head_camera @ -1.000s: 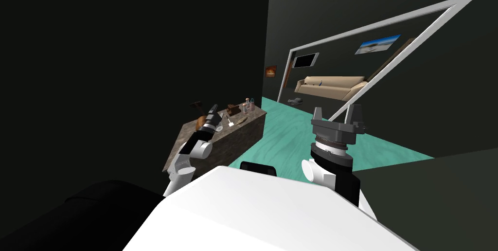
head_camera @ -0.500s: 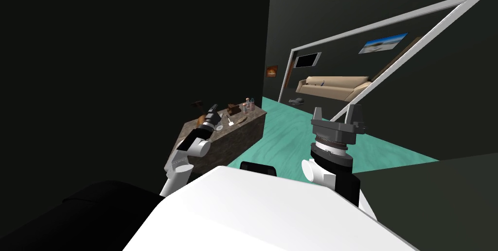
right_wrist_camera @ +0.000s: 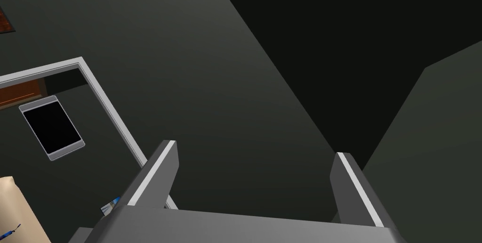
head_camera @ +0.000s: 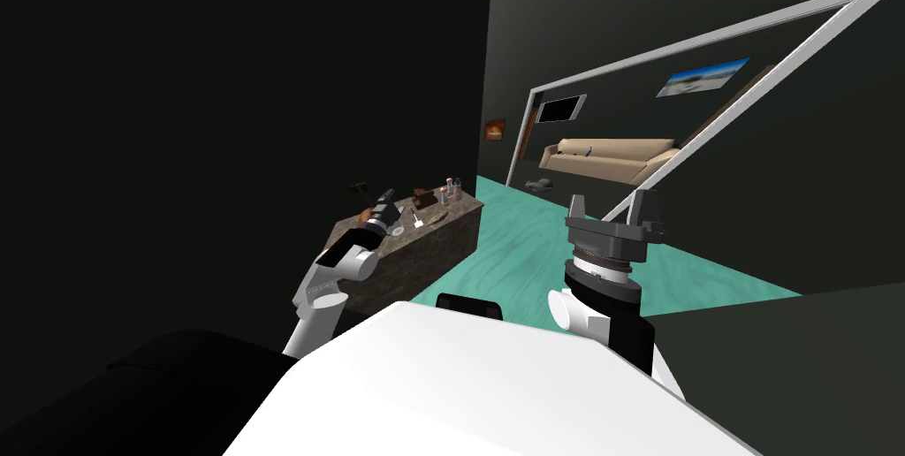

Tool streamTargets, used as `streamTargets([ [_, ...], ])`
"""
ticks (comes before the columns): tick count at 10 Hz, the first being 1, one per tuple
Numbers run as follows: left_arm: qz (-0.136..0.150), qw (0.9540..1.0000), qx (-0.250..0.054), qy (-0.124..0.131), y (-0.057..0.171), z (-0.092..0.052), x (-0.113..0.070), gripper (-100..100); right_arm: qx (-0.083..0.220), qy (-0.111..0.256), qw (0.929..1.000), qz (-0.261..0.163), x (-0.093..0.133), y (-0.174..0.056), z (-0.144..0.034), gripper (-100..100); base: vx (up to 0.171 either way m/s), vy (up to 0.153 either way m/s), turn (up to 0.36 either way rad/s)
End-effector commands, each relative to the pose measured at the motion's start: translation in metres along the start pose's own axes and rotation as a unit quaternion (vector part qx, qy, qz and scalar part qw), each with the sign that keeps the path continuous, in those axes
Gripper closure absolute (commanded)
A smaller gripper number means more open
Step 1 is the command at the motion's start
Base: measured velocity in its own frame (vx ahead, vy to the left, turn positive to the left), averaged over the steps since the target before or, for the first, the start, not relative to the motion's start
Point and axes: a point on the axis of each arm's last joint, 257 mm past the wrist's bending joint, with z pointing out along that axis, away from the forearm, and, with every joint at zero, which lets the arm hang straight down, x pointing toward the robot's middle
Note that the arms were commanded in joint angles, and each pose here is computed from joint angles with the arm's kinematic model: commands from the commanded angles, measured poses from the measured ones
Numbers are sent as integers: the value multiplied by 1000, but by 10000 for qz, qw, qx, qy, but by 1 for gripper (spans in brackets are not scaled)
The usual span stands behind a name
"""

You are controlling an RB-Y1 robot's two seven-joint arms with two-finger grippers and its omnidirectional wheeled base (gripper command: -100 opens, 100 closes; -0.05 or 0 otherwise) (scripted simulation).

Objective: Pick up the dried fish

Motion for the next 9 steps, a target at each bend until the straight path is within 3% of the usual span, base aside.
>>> streamTargets([
  [1, -71, 9998, -192, -41, 6, 1, -4, -100, 0, 0, 10000, 0, 0, 0, 0, 0, -5, -35, 19],
  [9, -501, 9951, -823, -206, 17, 5, -21, -100, 0, 0, 10000, 0, 0, 0, 0, 0, 4, -36, -5],
])
